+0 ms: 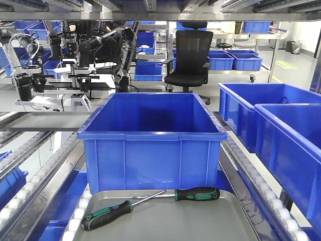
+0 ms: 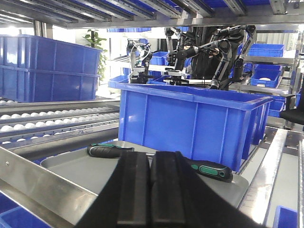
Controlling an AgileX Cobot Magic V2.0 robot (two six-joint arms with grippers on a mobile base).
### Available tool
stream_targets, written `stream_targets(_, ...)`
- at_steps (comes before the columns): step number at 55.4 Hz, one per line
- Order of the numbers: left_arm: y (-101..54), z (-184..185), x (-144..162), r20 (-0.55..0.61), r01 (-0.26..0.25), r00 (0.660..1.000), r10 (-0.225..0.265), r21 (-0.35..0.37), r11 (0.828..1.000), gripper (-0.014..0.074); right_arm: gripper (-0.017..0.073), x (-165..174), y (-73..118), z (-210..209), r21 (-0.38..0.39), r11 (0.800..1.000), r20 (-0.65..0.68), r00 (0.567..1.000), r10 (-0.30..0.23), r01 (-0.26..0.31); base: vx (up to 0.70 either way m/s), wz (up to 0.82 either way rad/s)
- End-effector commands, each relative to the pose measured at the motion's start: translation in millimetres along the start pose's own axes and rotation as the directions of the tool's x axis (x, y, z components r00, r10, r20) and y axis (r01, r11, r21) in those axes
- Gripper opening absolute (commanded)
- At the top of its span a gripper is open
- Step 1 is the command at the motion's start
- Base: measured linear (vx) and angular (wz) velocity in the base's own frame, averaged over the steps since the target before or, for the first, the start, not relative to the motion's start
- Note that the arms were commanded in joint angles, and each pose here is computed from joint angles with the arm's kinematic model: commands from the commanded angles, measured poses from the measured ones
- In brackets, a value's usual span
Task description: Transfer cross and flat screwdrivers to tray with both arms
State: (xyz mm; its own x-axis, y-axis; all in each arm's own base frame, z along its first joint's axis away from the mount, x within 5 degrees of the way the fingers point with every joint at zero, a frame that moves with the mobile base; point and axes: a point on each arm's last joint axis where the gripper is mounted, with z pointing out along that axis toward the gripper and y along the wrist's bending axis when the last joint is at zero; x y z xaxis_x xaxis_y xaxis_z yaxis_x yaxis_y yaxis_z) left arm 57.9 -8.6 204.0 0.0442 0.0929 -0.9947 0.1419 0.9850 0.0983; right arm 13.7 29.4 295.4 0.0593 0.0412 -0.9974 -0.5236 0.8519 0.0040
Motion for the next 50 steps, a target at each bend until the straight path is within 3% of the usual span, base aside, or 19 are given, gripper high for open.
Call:
stream_targets(1,2.3,-4.6,-11.2,0.09,0.002,0.996,0.0,-0.03,1.0,0.0003,-0.0008,-12.6,-2.8,-0.2,0.032,0.999,0.07,0.997,0.012,-0.015,0.0,0.0)
stream_targets(50,2.0,-3.9,-7.7,0.053,0.006,0.999,-0.005,-0.029,1.0,0.0003,-0.0008,-12.6,-3.2,-0.3,0.038,0.999,0.07,0.998,-0.003,0.0,0.0,0.0)
